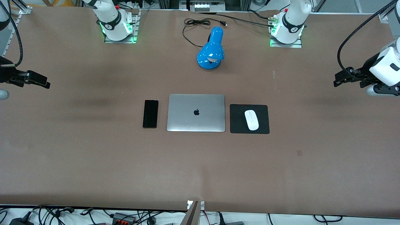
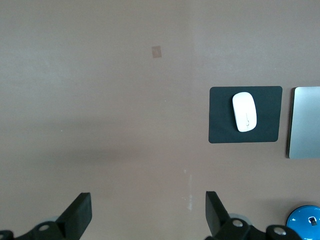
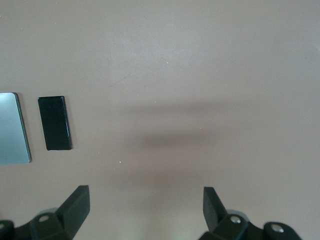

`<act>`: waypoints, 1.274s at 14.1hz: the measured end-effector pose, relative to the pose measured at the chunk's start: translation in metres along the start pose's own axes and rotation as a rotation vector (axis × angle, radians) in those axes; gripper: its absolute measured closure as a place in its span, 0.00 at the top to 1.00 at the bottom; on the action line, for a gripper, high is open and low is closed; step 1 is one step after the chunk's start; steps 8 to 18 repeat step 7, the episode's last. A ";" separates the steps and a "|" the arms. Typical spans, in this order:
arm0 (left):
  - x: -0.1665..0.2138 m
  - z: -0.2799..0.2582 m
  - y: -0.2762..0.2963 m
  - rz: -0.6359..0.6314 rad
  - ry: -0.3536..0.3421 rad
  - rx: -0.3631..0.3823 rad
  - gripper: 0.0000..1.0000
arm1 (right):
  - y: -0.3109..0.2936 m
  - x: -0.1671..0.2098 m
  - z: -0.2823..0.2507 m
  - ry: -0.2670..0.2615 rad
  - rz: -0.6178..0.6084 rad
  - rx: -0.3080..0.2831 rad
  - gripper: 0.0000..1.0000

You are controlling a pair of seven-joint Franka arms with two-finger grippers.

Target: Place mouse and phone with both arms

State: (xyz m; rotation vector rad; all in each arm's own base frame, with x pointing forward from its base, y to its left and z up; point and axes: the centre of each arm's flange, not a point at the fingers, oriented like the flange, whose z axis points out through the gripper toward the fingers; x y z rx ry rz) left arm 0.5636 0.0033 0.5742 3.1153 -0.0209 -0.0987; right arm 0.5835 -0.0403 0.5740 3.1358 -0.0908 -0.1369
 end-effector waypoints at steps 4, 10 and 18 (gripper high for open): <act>0.000 0.000 0.000 0.001 0.002 0.000 1.00 | 0.000 -0.001 -0.003 0.005 0.000 0.000 1.00; 0.000 -0.001 0.002 0.005 0.004 0.001 1.00 | 0.001 -0.001 -0.004 0.008 0.001 0.000 1.00; 0.000 -0.001 0.002 0.005 0.004 0.001 1.00 | 0.001 -0.001 -0.004 0.008 0.001 0.000 1.00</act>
